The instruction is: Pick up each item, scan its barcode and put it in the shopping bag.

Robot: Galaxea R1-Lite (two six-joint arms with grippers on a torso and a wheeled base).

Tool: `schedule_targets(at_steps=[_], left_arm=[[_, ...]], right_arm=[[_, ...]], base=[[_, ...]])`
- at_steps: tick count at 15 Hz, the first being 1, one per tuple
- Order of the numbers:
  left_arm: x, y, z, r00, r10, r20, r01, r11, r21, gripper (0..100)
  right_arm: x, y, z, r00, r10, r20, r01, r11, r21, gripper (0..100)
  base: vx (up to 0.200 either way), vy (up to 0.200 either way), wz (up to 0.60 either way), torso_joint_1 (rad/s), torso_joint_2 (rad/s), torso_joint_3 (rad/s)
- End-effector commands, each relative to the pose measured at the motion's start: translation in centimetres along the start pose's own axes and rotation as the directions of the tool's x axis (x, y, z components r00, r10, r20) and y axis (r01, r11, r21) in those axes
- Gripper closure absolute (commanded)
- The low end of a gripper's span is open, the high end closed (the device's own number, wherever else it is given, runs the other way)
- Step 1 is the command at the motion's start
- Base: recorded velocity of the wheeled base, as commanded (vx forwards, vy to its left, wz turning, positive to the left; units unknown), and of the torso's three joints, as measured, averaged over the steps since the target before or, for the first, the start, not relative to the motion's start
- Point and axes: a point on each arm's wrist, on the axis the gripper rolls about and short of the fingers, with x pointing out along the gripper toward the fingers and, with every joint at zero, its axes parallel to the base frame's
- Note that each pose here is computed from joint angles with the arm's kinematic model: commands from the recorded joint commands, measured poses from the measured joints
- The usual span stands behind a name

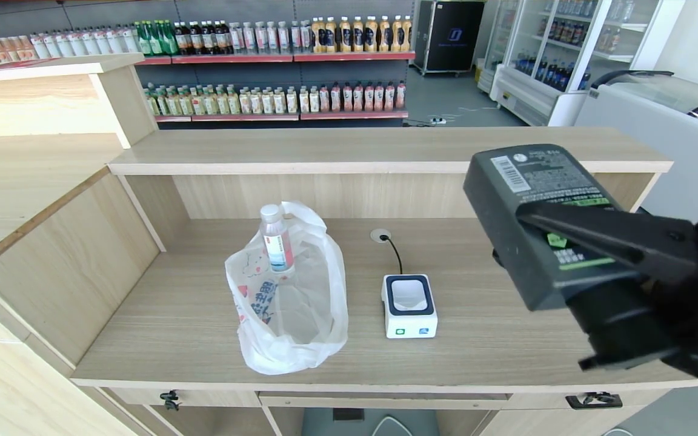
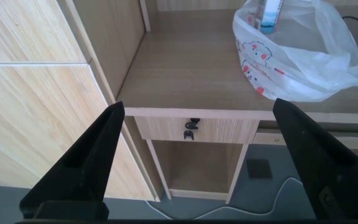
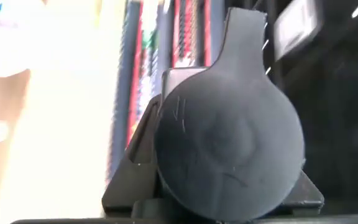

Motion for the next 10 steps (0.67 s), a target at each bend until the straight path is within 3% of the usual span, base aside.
schedule_targets(at_steps=[1, 2, 4, 5, 7, 8, 10], left_arm=[[0.0, 0.0, 0.0, 1.0, 0.001, 0.0, -0.001, 1.0, -0.001, 0], [0.0, 0.0, 0.0, 1.0, 0.001, 0.0, -0.001, 1.0, -0.001, 0], [0.0, 0.0, 0.0, 1.0, 0.001, 0.0, -0.001, 1.0, -0.001, 0], [0.0, 0.0, 0.0, 1.0, 0.001, -0.002, -0.001, 1.0, 0.001, 0], [0.0, 0.0, 0.0, 1.0, 0.001, 0.0, -0.001, 1.0, -0.001, 0], [0.0, 0.0, 0.0, 1.0, 0.001, 0.0, -0.001, 1.0, 0.001, 0], [0.0, 0.0, 0.0, 1.0, 0.001, -0.002, -0.001, 1.0, 0.0, 0]], right_arm=[[-1.1, -0.9, -3.5, 0.92, 0.099, -0.38, 0.002, 0.966, 0.257, 100], [-1.0, -0.9, -4.7, 0.844, 0.17, -0.508, 0.057, 0.914, 0.402, 100], [-1.7, -1.3, -8.2, 0.697, 0.298, -0.652, 0.214, 0.781, 0.587, 100], [-2.6, -1.7, -9.8, 0.623, 0.345, -0.702, 0.276, 0.743, 0.61, 100], [-5.3, -2.5, -12.9, 0.412, 0.482, -0.773, 0.429, 0.646, 0.631, 100], [-7.2, -2.2, -13.4, 0.305, 0.529, -0.792, 0.486, 0.629, 0.607, 100], [-9.4, -1.5, -13.1, 0.232, 0.548, -0.804, 0.579, 0.586, 0.567, 100]], base=[[0.0, 0.0, 0.0, 0.0, 0.0, 0.0], [0.0, 0.0, 0.0, 0.0, 0.0, 0.0], [0.0, 0.0, 0.0, 0.0, 0.0, 0.0], [0.0, 0.0, 0.0, 0.0, 0.0, 0.0], [0.0, 0.0, 0.0, 0.0, 0.0, 0.0], [0.0, 0.0, 0.0, 0.0, 0.0, 0.0], [0.0, 0.0, 0.0, 0.0, 0.0, 0.0]])
